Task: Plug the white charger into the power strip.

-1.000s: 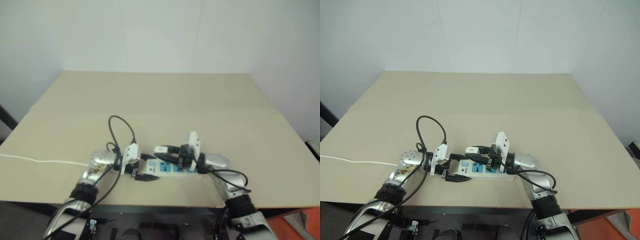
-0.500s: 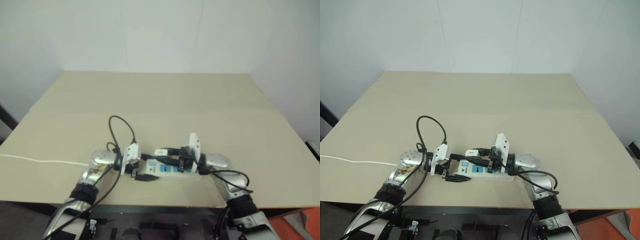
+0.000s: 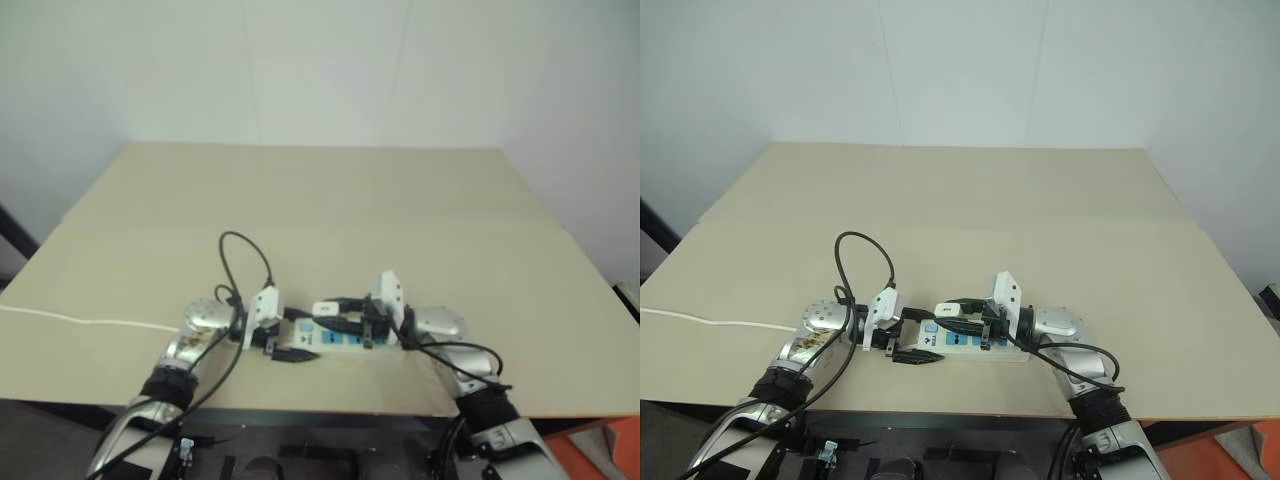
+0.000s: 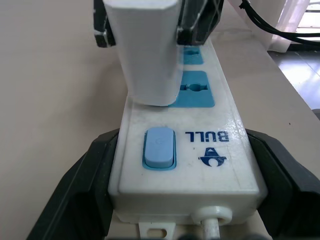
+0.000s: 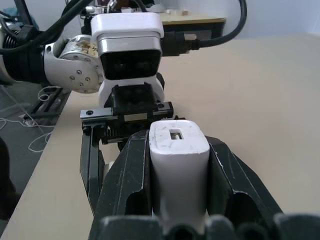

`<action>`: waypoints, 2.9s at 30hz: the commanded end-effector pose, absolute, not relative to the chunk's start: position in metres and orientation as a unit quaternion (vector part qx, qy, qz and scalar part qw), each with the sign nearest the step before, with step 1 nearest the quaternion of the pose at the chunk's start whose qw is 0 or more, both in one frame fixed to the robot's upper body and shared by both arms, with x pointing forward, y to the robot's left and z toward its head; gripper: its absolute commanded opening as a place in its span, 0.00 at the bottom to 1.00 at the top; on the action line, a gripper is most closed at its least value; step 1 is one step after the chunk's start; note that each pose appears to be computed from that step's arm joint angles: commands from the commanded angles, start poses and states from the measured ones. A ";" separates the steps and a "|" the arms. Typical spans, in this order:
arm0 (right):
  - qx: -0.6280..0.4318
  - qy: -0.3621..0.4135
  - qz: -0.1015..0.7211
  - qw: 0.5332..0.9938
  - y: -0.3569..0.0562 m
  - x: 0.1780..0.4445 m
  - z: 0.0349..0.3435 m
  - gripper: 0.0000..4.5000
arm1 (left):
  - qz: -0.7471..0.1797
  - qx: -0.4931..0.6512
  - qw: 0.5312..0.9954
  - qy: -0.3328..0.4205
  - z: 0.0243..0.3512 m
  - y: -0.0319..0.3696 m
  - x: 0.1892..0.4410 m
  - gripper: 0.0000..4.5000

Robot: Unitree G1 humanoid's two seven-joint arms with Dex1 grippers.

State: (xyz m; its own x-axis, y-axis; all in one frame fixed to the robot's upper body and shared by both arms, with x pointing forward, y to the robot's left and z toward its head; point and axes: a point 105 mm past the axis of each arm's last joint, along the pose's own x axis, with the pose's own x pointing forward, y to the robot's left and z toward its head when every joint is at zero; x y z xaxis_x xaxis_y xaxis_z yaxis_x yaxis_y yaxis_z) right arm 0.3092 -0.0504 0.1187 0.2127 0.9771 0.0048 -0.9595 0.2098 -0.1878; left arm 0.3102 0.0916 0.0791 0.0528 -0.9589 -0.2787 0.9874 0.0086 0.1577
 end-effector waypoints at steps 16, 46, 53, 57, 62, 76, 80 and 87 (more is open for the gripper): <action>-0.109 0.071 0.611 0.781 -0.097 0.312 0.075 0.26 | -0.677 0.167 0.713 0.073 0.071 0.105 0.308 0.73; -0.102 0.172 0.624 0.755 -0.093 0.294 0.029 0.26 | -0.659 0.171 0.729 0.074 0.075 0.114 0.309 0.73; -0.115 0.191 0.651 0.725 -0.088 0.290 0.025 0.26 | -0.660 0.172 0.728 0.072 0.076 0.113 0.311 0.73; -0.113 0.193 0.666 0.712 -0.078 0.292 0.024 0.26 | -0.661 0.172 0.727 0.072 0.077 0.113 0.309 0.73; -0.109 0.195 0.676 0.703 -0.072 0.294 0.024 0.26 | -0.658 0.172 0.729 0.073 0.077 0.116 0.307 0.73; -0.110 0.179 0.679 0.704 -0.070 0.287 0.022 0.26 | -0.655 0.171 0.732 0.073 0.076 0.115 0.308 0.73; -0.110 0.182 0.676 0.706 -0.069 0.285 0.019 0.26 | -0.656 0.171 0.732 0.074 0.076 0.115 0.307 0.73; -0.111 0.184 0.674 0.706 -0.071 0.287 0.020 0.26 | -0.655 0.170 0.732 0.074 0.076 0.115 0.306 0.73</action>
State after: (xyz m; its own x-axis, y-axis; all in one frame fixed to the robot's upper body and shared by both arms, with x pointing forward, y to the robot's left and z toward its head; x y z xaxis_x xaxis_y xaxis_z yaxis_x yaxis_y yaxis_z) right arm 0.3104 -0.0477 0.0996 0.0710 0.9838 -0.1644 -0.9897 0.0490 -0.1345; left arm 0.3041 0.1031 0.0719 0.0989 -0.9439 -0.3151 0.9888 0.0575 0.1381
